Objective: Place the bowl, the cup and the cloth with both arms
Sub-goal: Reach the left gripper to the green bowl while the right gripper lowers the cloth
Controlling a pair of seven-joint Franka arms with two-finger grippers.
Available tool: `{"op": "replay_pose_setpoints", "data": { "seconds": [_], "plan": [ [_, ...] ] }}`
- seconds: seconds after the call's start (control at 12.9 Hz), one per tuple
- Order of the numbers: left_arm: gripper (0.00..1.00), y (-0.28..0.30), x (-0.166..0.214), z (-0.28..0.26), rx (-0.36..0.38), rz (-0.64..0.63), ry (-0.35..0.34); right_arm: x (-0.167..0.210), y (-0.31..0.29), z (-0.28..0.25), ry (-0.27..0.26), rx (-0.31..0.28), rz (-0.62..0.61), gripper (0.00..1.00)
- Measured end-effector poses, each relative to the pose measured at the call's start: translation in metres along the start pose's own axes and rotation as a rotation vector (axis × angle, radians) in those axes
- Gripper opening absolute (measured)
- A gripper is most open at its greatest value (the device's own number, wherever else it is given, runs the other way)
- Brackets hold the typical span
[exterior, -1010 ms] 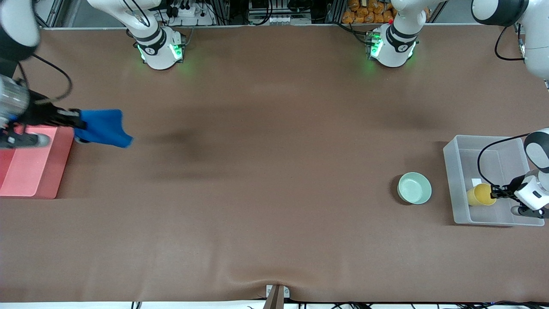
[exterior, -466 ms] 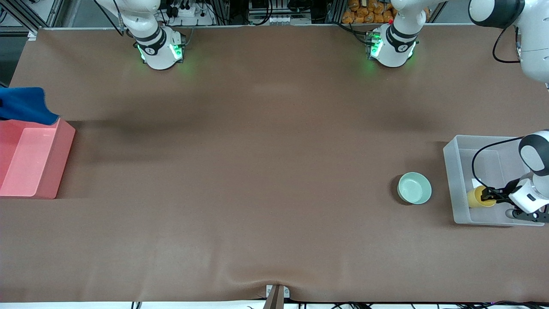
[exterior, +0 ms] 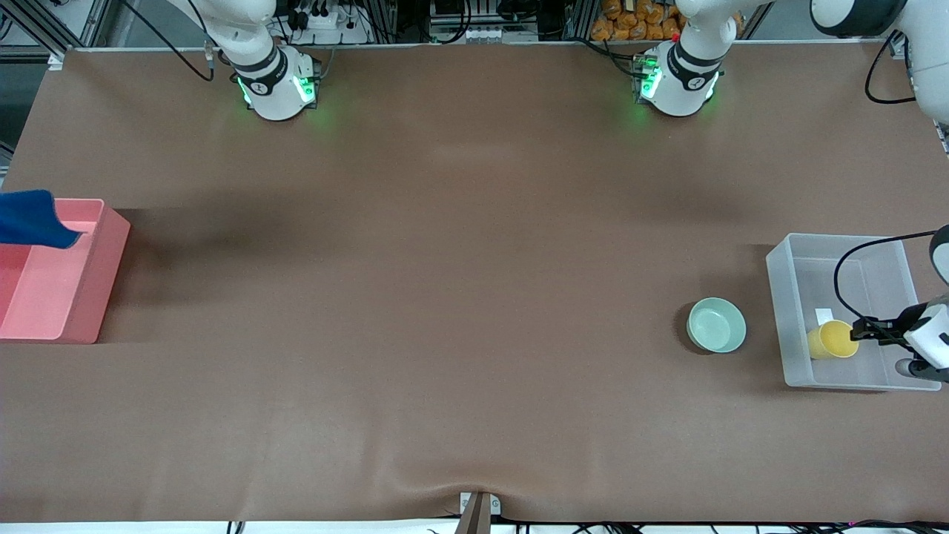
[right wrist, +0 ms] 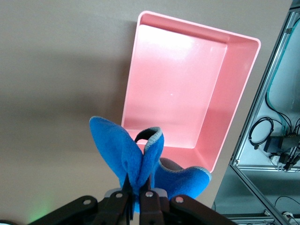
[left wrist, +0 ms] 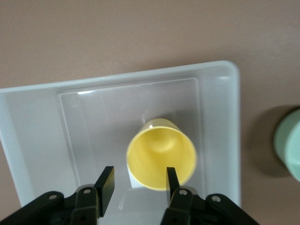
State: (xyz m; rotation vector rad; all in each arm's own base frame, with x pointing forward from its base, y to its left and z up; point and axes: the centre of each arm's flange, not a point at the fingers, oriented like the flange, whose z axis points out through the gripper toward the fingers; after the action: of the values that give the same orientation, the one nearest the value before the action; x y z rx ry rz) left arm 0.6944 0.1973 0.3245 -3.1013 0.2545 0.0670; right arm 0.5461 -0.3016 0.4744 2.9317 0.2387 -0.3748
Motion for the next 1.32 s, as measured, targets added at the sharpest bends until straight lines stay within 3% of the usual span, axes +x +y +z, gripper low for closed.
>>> {"op": "replay_pose_setpoints", "data": {
  "seconds": [0.23, 0.62, 0.93, 1.32],
  "plan": [
    [0.52, 0.055, 0.017, -0.028, -0.012, -0.087, 0.002, 0.003, 0.03, 0.028, 0.028, -0.017, -0.026, 0.07],
    [0.56, 0.154, 0.041, -0.02, -0.028, -0.204, -0.025, 0.001, 0.064, 0.093, -0.002, 0.013, -0.061, 0.07],
    [0.56, 0.162, 0.038, 0.029, -0.027, -0.234, -0.025, -0.005, 0.078, 0.14, -0.047, 0.067, -0.085, 0.07],
    [0.56, 0.169, 0.025, 0.072, -0.027, -0.263, -0.031, -0.013, 0.088, 0.18, -0.058, 0.143, -0.082, 0.07]
  ]
}}
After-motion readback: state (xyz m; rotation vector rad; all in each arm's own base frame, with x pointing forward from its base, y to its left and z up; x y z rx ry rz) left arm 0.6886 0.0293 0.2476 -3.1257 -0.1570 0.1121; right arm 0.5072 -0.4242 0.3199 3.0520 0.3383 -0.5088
